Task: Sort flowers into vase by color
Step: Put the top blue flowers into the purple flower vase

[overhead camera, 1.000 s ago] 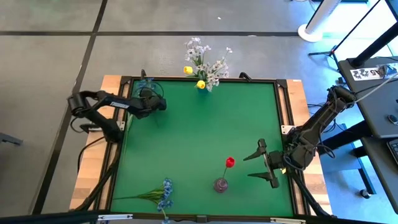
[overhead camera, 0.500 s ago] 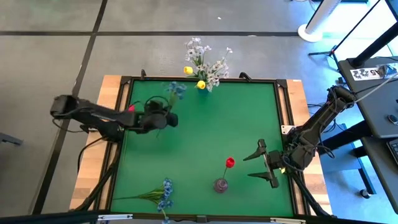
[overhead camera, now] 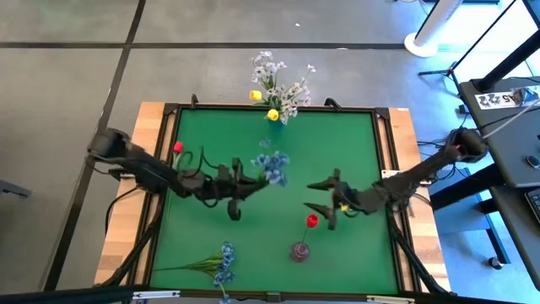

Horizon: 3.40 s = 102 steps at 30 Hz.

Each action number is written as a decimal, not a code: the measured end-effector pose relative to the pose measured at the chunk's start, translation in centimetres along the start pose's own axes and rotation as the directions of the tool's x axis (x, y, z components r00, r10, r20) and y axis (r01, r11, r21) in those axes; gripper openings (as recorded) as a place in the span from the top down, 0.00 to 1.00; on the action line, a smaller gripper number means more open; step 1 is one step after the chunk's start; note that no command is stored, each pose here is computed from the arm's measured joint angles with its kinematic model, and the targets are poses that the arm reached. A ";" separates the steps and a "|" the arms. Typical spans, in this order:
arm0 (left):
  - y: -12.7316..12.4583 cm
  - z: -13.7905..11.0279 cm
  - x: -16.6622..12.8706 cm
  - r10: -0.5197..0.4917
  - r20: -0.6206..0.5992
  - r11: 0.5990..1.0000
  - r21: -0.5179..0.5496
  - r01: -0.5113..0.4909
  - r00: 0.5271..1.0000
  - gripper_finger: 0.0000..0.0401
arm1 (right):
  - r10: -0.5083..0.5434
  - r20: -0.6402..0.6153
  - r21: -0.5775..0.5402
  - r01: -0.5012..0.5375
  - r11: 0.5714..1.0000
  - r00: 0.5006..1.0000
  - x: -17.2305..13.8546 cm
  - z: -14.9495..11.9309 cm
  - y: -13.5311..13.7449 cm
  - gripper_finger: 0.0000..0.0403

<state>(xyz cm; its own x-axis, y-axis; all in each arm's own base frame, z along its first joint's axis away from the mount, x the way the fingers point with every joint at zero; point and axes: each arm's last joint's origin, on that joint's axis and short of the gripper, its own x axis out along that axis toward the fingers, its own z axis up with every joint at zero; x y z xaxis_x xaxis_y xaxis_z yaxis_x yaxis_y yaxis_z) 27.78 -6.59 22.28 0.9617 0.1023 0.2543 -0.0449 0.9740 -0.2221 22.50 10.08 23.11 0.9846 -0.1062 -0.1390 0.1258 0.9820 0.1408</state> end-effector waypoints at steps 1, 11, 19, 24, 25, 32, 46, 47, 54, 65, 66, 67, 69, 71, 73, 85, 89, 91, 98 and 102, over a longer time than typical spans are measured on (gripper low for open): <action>0.1 -0.6 0.2 -0.025 0.032 1.000 0.005 0.024 0.999 0.96 | 0.027 0.022 0.012 -0.027 1.000 0.999 0.8 0.0 -0.2 0.31; 2.1 -4.9 4.0 -0.020 0.083 0.999 0.034 0.017 0.996 0.96 | 0.031 0.238 0.022 -0.037 0.999 0.971 4.5 0.7 -2.7 0.31; 1.9 -5.4 5.5 -0.044 0.061 0.997 0.068 0.040 0.997 0.96 | 0.028 0.295 0.038 -0.041 0.998 0.955 4.5 1.3 -2.9 0.31; 1.8 -5.4 5.5 -0.066 0.060 0.996 0.069 0.061 0.996 0.96 | 0.026 0.335 0.018 -0.034 0.999 0.942 4.5 2.0 -2.8 0.40; 1.9 -5.4 5.5 -0.065 0.060 0.996 0.069 0.061 0.996 0.96 | 0.027 0.341 0.013 -0.034 0.999 0.940 4.5 2.2 -2.7 0.44; 1.9 -5.5 5.6 -0.048 0.046 0.996 0.078 0.044 0.998 0.93 | 0.045 0.318 -0.005 -0.046 0.999 0.947 5.1 2.7 -2.3 0.82; -3.4 -0.9 2.2 -0.101 -0.375 0.958 0.212 0.191 0.921 0.69 | 0.157 0.201 -0.243 -0.106 0.964 0.967 -4.8 6.4 0.2 0.97; -4.0 -0.4 1.7 -0.092 -0.391 0.957 0.221 0.190 0.916 0.68 | 0.194 0.180 -0.240 -0.148 0.959 0.964 -6.2 6.5 0.3 0.97; -7.4 1.1 -1.2 -0.037 -0.384 0.941 0.296 0.161 0.923 0.68 | 0.421 0.131 -0.125 -0.407 0.905 0.897 -12.3 6.6 0.8 0.98; -5.6 -0.1 -3.0 0.215 -0.550 0.949 0.312 -0.040 0.807 0.68 | 0.486 0.267 -0.207 -0.443 0.872 0.832 -10.6 6.2 6.4 0.98; -5.0 0.0 -3.5 0.241 -0.594 0.955 0.286 -0.079 0.768 0.68 | 0.470 0.267 -0.204 -0.427 0.881 0.842 -10.2 6.1 6.8 0.99; -4.4 0.0 -4.1 0.272 -0.635 0.955 0.269 -0.122 0.723 0.68 | 0.450 0.261 -0.206 -0.406 0.890 0.854 -9.7 5.9 7.1 0.99; -3.3 0.4 -5.3 0.337 -0.694 0.942 0.248 -0.227 0.637 0.68 | 0.424 0.250 -0.208 -0.379 0.902 0.871 -8.7 5.9 7.7 0.99; -2.1 0.9 -6.7 0.396 -0.739 0.912 0.246 -0.329 0.545 0.68 | 0.417 0.258 -0.184 -0.379 0.907 0.872 -8.5 6.4 8.1 0.99; -0.9 1.4 -7.9 0.436 -0.785 0.867 0.233 -0.441 0.441 0.68 | 0.422 0.265 -0.161 -0.391 0.906 0.867 -8.4 6.8 8.5 0.98; 3.5 0.7 -12.7 0.504 -0.851 0.502 0.424 -0.754 -0.144 0.68 | 0.396 0.207 -0.073 -0.389 0.918 0.895 -7.9 6.3 8.7 0.97; 4.3 -0.6 -13.9 0.411 -0.878 0.451 0.430 -0.782 -0.245 0.68 | 0.390 0.187 -0.075 -0.383 0.921 0.902 -7.7 5.9 8.9 0.97; 4.6 -1.0 -14.0 0.387 -0.887 0.444 0.418 -0.793 -0.251 0.68 | 0.374 0.176 -0.082 -0.365 0.927 0.910 -7.4 5.5 9.0 0.98; 5.2 -1.1 -13.8 0.366 -0.891 0.432 0.418 -0.799 -0.268 0.68 | 0.347 0.149 -0.056 -0.342 0.938 0.926 -4.9 4.4 9.0 0.96; 5.8 -1.0 -13.6 0.376 -0.887 0.482 0.435 -0.761 -0.269 0.68 | 0.341 0.090 -0.100 -0.332 0.938 0.936 -3.9 3.2 9.0 0.92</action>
<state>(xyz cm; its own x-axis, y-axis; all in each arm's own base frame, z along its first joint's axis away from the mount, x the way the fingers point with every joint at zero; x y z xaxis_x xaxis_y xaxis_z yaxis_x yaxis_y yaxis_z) 14.66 -2.57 16.60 -0.0356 0.1595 -0.9866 -0.8707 0.4796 0.1090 20.20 18.79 28.07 0.9751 0.2217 0.0067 -0.2215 0.9718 0.0802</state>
